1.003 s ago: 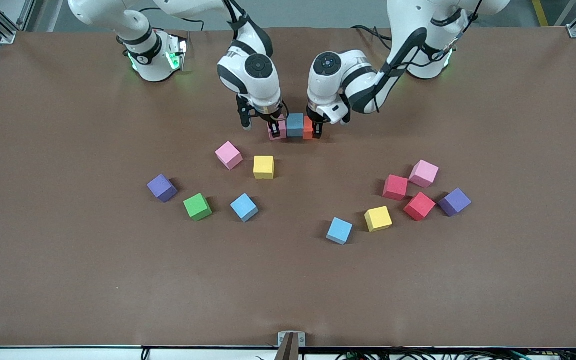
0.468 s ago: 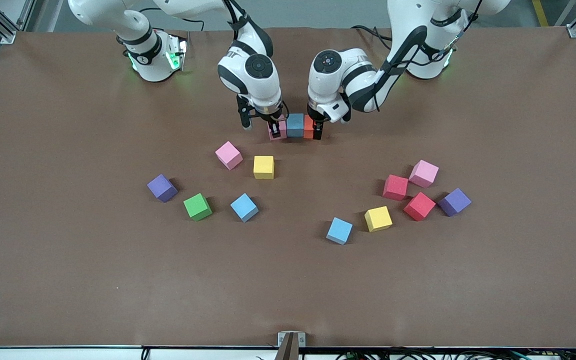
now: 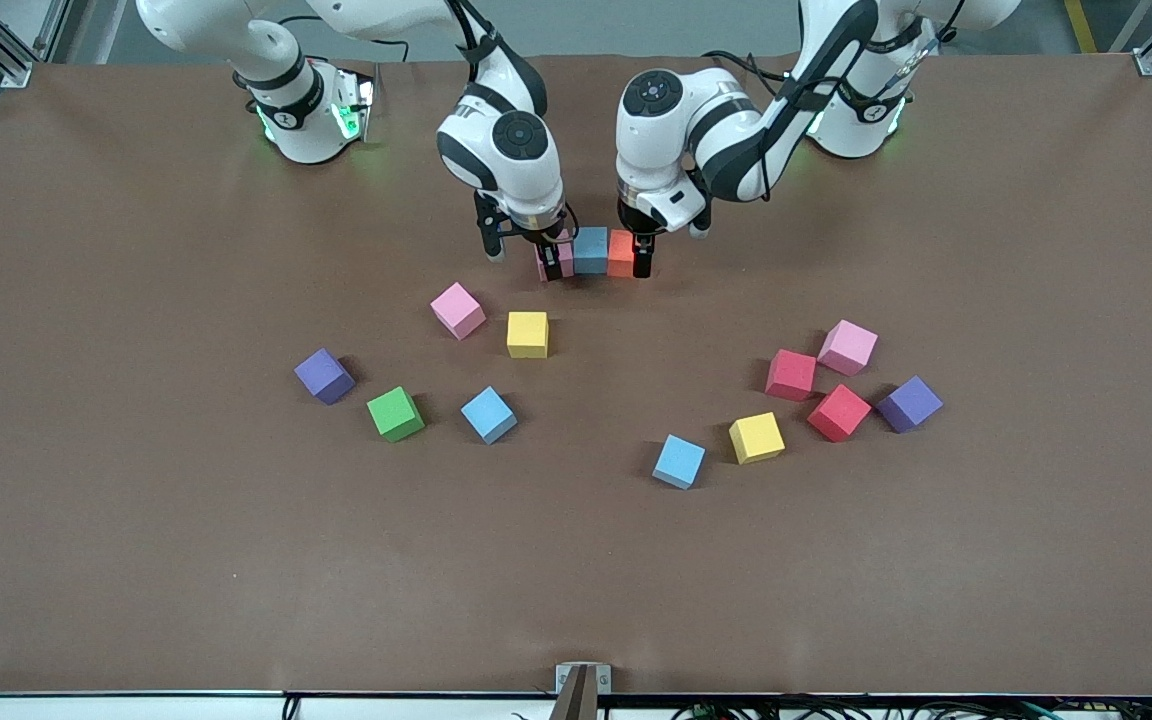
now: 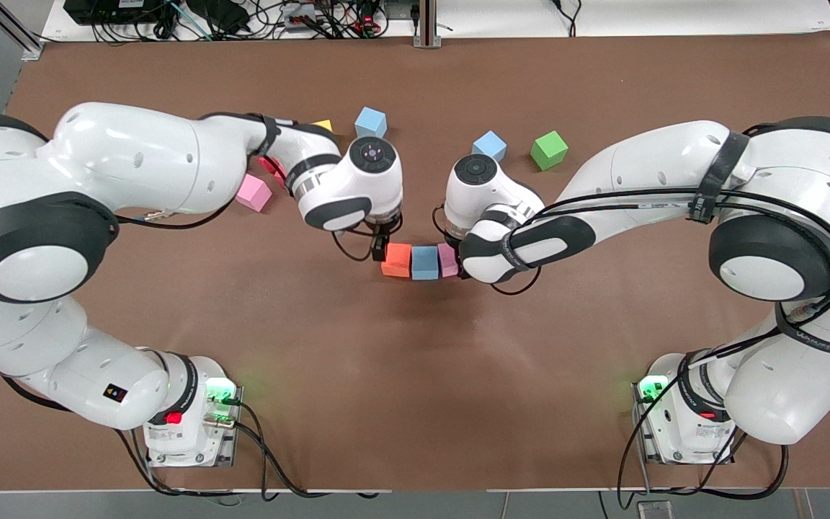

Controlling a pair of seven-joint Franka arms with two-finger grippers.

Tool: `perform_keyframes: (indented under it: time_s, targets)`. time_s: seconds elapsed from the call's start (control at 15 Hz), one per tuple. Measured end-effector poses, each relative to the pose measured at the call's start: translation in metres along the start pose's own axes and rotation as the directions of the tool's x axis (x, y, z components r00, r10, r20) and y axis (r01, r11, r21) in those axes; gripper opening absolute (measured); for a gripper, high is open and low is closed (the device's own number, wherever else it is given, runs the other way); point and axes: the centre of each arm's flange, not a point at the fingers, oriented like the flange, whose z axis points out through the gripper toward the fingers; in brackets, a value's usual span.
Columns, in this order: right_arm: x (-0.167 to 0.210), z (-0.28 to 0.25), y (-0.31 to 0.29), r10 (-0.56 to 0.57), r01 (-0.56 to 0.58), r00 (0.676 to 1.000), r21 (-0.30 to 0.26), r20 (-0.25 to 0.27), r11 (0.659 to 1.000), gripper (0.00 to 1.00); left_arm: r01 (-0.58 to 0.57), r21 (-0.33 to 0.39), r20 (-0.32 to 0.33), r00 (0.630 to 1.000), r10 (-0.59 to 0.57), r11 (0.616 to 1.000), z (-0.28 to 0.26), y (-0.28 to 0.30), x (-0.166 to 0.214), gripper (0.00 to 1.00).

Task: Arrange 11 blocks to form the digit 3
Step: 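Place the orange block beside the blue block with the left gripper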

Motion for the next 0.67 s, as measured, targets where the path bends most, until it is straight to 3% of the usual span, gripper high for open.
perform_keyframes:
  time_s: [0.07,0.33,0.67]
  targets:
    - [0.000,0.001,-0.001,0.000,0.000,1.000,-0.001,0.000,1.000,1.00,-0.020,-0.006,-0.005,1.000,0.020,1.000,-0.008,0.010,0.001,1.00]
    - [-0.001,0.002,-0.001,0.000,0.000,1.000,-0.006,-0.004,1.000,1.00,-0.125,-0.033,-0.003,0.992,0.125,0.992,-0.039,0.066,0.010,1.00]
    - [-0.002,-0.002,-0.002,-0.001,0.000,1.000,-0.024,-0.022,1.000,1.00,-0.211,-0.047,0.045,0.976,0.213,0.976,-0.044,0.143,0.026,1.00]
